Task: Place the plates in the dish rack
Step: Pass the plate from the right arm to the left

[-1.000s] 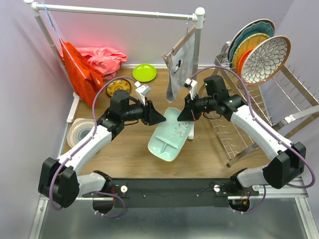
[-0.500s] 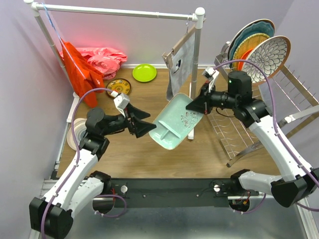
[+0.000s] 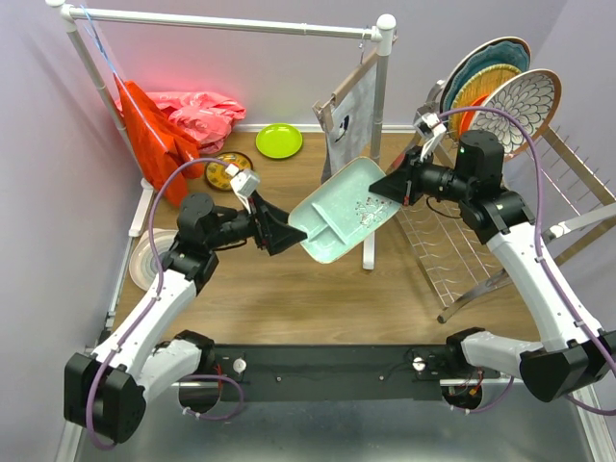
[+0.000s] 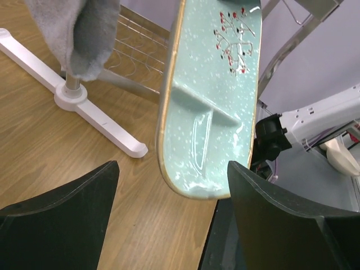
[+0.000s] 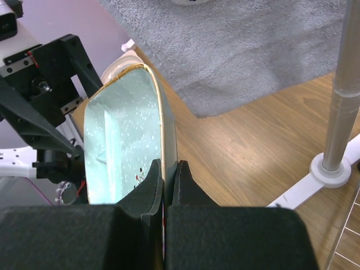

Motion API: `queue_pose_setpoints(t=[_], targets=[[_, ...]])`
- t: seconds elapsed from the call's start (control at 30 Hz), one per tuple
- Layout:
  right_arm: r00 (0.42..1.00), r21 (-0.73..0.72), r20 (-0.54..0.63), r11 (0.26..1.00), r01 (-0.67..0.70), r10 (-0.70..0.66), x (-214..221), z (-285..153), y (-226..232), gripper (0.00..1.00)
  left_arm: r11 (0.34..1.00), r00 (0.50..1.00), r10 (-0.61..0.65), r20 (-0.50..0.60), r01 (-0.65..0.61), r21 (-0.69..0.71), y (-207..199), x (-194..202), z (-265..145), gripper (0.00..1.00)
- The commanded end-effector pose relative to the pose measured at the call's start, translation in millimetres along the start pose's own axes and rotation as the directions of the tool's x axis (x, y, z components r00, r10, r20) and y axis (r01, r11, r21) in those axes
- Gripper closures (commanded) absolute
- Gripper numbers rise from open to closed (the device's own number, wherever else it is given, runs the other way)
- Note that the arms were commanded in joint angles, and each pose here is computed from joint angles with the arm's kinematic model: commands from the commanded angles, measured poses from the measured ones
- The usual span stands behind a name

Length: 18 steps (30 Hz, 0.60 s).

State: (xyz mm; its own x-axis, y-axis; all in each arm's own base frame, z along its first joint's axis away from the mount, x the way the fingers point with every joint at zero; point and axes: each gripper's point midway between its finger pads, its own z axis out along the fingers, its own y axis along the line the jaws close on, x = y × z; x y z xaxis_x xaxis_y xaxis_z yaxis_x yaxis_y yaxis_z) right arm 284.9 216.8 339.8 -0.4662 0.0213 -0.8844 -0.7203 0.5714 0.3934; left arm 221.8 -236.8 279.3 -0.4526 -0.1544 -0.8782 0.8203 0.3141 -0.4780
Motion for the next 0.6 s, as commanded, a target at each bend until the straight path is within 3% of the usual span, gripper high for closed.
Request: queue_pose_setpoints(t=[0.0,0.3,0.43,0.57], targets=[[0.992,-0.042,0.123,0.999,0.009,-0.003,-33.9,-8.6,17.5,0.99,0.998,0.998,-0.063,0.025,0.063,-0.028,4.6,-19.8,7.1,0.15],[0.99,-0.017,0.142,1.0,-0.011,0.013,-34.4,-6.4,10.8,0.99,0.989,0.989,-0.143,0.03,0.144,-0.039,8.9,-29.5,18.3,0.29],[0.989,-0.006,0.147,1.0,-0.016,0.017,-34.4,-5.5,8.1,0.99,0.983,0.983,-0.178,0.032,0.18,-0.049,12.0,-30.4,21.1,0.45],[0.989,-0.007,0.148,1.0,-0.019,0.02,-33.9,-4.5,7.4,0.99,0.98,0.981,-0.192,0.022,0.193,-0.047,12.0,-28.7,25.3,0.49]])
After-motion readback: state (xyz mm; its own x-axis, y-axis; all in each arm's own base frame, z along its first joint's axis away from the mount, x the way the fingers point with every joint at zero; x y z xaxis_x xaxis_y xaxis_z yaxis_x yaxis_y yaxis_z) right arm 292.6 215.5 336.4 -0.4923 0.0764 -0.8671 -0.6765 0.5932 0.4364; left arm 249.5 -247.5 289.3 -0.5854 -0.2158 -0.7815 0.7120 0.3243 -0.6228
